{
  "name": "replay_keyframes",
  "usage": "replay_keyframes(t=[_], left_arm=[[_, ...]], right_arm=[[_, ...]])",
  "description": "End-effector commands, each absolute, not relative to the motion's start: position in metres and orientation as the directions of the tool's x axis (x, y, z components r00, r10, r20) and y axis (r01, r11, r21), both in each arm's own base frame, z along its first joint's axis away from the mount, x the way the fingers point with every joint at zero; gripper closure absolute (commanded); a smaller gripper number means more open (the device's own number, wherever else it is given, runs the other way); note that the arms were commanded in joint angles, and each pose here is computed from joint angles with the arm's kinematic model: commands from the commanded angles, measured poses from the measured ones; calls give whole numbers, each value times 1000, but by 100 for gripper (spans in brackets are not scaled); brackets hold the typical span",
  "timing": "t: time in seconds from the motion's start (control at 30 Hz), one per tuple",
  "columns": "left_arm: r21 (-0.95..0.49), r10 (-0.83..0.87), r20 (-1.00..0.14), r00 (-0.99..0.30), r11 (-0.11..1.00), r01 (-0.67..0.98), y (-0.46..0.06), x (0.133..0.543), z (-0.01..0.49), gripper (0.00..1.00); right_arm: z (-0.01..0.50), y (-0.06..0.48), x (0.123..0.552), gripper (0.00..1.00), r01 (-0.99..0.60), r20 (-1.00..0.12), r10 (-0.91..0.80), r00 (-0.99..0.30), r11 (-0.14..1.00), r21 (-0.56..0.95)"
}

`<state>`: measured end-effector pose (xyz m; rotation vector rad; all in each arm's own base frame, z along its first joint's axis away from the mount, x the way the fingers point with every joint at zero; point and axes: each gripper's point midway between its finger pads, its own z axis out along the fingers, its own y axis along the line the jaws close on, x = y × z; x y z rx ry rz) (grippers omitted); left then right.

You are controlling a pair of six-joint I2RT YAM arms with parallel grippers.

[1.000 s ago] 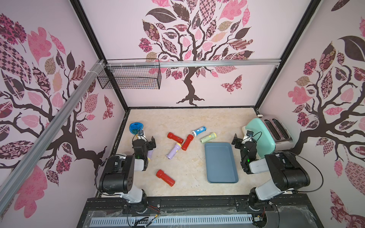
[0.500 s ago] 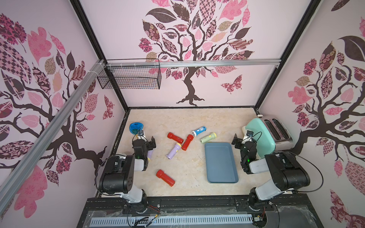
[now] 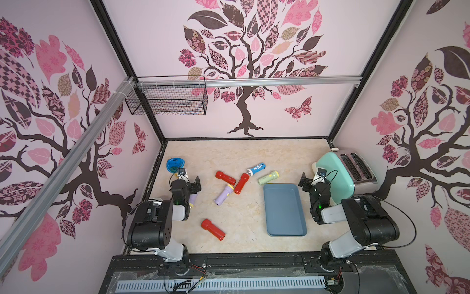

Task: Put the flashlights into the storage boxes
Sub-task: Pick up the flashlight from the center of the board.

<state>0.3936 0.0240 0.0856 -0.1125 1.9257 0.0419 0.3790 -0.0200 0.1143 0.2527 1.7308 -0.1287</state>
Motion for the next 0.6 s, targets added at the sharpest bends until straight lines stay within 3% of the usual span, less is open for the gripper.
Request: replay_keyframes(t=[0.0,0.07,0.17,0.23,0.37,0.47,0.57], left_arm=[[-14,-20,-954,-299,1000,-20,13,403,104,2],[-18,-8,-964,-265,999,38,3,401,117,2],[-83,-70,-898,-434,996,11,0,399,141,2],[-40,-27,-858,-512,999,15,-15,398,160,2],[-102,-25,-884,-466,985,139,-78,384,192,2],[-160,-39,-887,-459,960,228,-122,359,208,2],[-268,-102,-862,-496,923,276,-148,335,214,2]], right_arm=[[123,-22,379,0,240,-987,100,-128,968,67],[132,-24,376,0,256,-988,100,-121,964,66],[149,-31,373,0,298,-981,132,-140,951,85],[166,-38,371,0,353,-971,204,-123,924,150],[176,-61,358,1,610,-839,521,-153,718,335],[169,-63,349,0,695,-757,632,-164,619,366],[182,-33,366,0,565,-716,637,-287,716,410]])
